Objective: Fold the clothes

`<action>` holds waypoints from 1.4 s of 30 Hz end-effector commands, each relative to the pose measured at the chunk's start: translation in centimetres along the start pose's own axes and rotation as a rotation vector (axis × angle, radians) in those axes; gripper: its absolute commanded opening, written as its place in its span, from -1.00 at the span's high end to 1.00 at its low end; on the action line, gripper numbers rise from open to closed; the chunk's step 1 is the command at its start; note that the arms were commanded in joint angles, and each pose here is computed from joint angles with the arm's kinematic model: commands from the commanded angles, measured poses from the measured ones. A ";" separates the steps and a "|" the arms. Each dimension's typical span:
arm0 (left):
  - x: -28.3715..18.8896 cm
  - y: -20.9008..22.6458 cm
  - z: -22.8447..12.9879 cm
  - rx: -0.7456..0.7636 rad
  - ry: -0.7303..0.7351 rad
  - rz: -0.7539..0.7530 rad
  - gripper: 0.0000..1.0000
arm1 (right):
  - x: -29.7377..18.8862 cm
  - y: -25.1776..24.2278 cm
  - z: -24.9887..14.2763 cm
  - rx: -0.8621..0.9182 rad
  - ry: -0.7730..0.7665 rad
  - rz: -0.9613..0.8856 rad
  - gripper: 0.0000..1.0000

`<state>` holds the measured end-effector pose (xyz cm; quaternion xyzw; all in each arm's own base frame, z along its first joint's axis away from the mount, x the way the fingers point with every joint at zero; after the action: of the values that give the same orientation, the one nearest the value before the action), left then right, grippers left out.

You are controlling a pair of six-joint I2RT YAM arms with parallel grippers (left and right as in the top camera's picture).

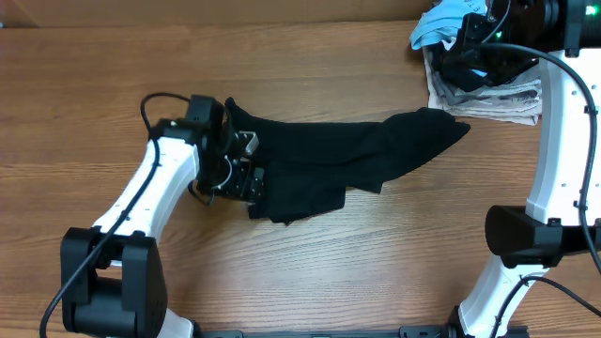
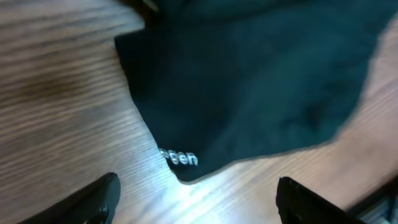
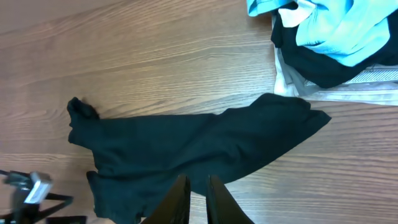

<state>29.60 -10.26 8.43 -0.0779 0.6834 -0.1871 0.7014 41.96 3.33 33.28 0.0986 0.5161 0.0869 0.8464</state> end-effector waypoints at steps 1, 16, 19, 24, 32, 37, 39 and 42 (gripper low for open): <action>1.1 0.1 -0.5 -0.050 -0.035 -0.018 -0.62 | -0.2 0.0 0.3 -0.008 -0.014 0.010 0.73; 3.9 1.1 -1.7 -0.066 -0.050 -0.023 -0.41 | -0.2 0.0 0.3 -0.007 -0.014 0.009 0.63; 4.6 1.1 -1.7 -0.075 -0.065 -0.025 -0.30 | -0.2 0.0 0.3 -0.007 -0.014 0.009 0.62; 5.1 0.5 -1.3 -0.081 -0.095 -0.033 -0.12 | -0.2 0.0 0.2 -0.006 -0.012 0.009 0.61; 5.1 0.1 -0.4 -0.089 -0.131 -0.039 0.92 | -0.2 0.0 0.2 -0.006 -0.010 0.010 0.41; 2.6 -0.1 1.3 -0.133 -0.160 -0.055 0.92 | -0.2 0.0 0.2 -0.006 -0.009 0.009 0.35; -0.3 -0.5 2.2 -0.153 -0.169 -0.059 0.92 | 0.2 -0.1 0.0 0.002 0.005 0.007 0.27; -4.8 -1.4 3.2 -0.130 -0.194 -0.052 0.92 | 1.4 -0.5 -0.7 0.014 0.053 0.000 0.20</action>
<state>29.39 -10.57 6.78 -0.1541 0.6834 -0.1304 0.7016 41.95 3.37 33.05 0.0979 0.5193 0.0885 0.8443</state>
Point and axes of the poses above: each gripper's point midway between its finger pads, its own x axis out along the fingers, its own y axis along the line the jaws close on, z = x × y, the point moved 2 cm from there along -x, back along the fingers, and after that the axes turned 5 degrees about -x, right-handed, at the moved point
